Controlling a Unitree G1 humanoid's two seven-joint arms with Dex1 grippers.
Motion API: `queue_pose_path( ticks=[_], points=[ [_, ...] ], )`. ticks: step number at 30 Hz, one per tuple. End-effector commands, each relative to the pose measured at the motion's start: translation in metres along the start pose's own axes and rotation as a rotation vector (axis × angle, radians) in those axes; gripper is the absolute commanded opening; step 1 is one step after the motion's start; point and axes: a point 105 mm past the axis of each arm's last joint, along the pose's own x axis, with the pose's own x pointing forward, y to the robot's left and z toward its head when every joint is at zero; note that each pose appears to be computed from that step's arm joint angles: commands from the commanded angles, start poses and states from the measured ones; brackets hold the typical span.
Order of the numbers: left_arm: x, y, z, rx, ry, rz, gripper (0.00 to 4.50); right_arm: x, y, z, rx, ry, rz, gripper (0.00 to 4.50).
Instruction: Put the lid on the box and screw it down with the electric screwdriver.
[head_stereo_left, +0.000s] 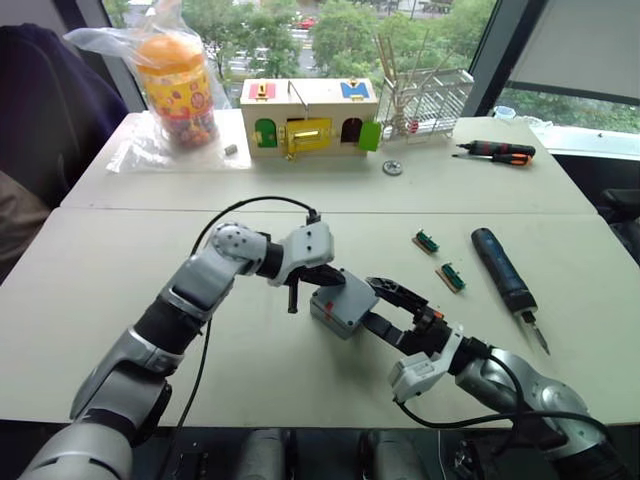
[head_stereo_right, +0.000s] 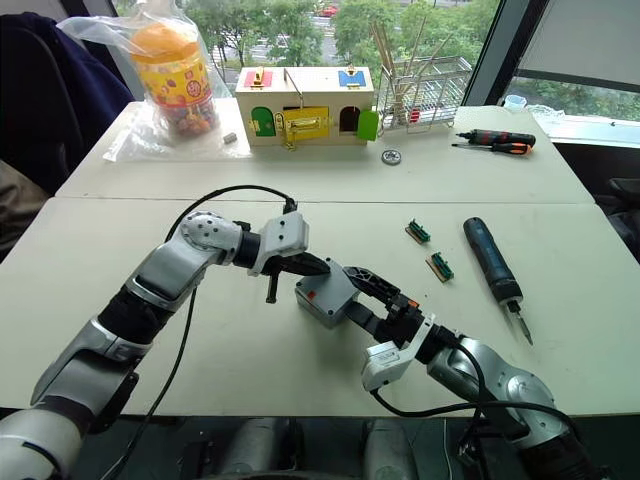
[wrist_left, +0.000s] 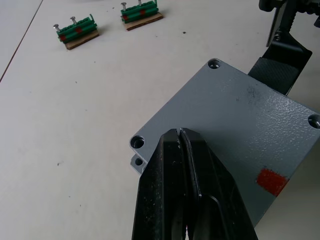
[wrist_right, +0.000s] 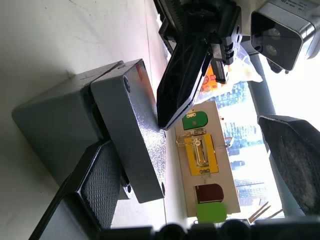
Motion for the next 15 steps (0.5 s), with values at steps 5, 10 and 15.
queue_pose_path(
  ticks=[5,10,15],
  points=[
    [0.008,-0.011,-0.039,-0.061,0.132,-0.029,0.00,-0.002,-0.005,0.002,-0.019,-0.014,0.014,4.48],
    [0.008,-0.011,-0.035,-0.061,0.106,-0.023,0.00,-0.001,-0.006,0.002,-0.019,-0.042,0.054,4.48],
    [0.008,-0.011,-0.024,-0.086,0.048,-0.027,0.00,0.000,-0.006,0.001,-0.017,-0.050,0.078,3.79]
  ],
)
